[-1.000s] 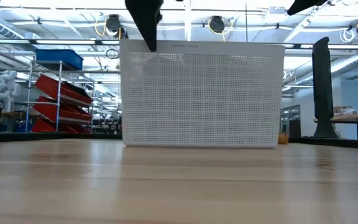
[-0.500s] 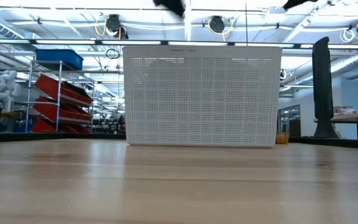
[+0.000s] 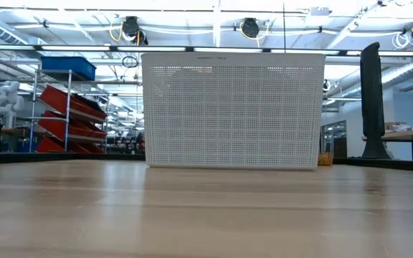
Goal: Sort clothes
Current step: Return to Home Position
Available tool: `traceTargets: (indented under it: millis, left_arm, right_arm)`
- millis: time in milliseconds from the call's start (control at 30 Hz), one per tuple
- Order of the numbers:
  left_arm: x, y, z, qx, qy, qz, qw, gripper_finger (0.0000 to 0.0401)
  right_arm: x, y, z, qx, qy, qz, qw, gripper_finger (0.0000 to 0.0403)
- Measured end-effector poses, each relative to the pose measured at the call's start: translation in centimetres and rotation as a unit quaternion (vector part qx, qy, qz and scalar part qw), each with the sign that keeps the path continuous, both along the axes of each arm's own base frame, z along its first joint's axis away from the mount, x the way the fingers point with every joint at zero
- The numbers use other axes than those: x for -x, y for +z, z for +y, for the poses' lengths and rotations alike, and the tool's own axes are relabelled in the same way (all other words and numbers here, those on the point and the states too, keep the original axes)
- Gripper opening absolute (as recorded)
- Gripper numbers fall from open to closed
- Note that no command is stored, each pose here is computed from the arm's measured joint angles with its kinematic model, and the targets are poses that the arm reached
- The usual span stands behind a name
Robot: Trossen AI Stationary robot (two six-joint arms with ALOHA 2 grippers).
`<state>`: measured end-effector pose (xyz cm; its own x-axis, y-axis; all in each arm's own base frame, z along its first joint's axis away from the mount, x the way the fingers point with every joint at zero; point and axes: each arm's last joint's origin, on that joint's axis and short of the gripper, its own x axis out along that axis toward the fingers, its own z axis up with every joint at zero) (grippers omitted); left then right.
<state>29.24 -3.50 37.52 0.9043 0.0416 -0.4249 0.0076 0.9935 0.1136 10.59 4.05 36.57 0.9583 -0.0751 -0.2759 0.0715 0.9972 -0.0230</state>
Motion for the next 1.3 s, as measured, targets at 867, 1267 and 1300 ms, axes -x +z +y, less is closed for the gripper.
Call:
traceTargets:
  millis: [867, 1267, 1300]
  left_arm:
    - [12.8, -9.6, 2.1, 0.092, 0.071, -0.169, 0.979, 0.0194]
    - [15.5, -12.8, 2.4, 0.116, 0.08, -0.176, 0.974, 0.0194]
    - [15.7, -13.0, 2.5, 0.118, 0.08, -0.179, 0.973, 0.0194]
  right_arm:
    - [-0.8, -11.5, -1.1, -0.159, -0.086, -0.069, 0.981, 0.0242]
    - [1.1, -12.3, -2.7, -0.152, -0.136, -0.045, 0.978, 0.0242]
    - [1.3, -12.4, -2.8, -0.155, -0.136, -0.051, 0.977, 0.0242]
